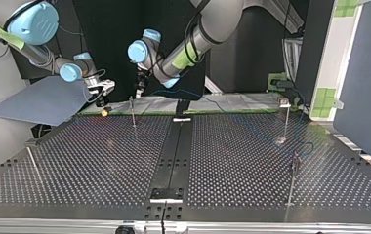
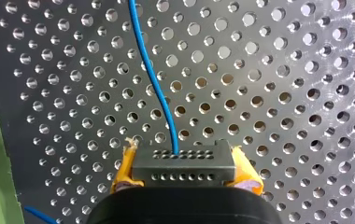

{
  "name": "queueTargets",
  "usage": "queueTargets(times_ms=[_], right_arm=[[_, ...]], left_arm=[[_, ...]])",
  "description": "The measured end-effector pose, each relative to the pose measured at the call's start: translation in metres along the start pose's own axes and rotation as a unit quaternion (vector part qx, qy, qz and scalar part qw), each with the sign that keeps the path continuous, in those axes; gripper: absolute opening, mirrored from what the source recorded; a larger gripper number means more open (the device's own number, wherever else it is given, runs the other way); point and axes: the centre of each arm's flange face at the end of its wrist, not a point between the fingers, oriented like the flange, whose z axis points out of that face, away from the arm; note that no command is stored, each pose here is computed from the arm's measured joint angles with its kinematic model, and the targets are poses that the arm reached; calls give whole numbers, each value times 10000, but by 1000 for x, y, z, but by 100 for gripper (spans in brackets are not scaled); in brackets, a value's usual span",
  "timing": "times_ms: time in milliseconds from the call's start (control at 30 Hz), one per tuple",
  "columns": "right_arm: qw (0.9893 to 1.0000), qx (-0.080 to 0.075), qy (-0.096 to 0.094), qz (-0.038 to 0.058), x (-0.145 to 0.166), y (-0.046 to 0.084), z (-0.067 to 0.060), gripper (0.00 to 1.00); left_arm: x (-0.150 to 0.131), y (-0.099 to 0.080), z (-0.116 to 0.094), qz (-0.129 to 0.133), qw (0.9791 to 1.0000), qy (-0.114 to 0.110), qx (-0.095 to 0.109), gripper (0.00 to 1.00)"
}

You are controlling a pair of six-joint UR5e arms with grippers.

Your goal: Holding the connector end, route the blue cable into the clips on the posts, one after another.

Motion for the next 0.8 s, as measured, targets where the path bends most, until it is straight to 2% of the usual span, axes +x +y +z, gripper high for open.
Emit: queueTargets(times_ms=[200,433,633,800], right_arm=[[10000,0,-1,6,0,0,0,0],[10000,-1,-5,12,-1,0,0,0],[10000,-1,-9,15,-1,0,0,0],[10000,-2,-12,17,-2,0,0,0]], left_arm=[[-25,-8,-18,-307,9991,-293,-38,98],[-54,-18,-40,-663,9959,-614,28,98],[-78,-23,-59,-988,9911,-885,105,98],[-99,-18,-70,-1249,9858,-1118,55,98]])
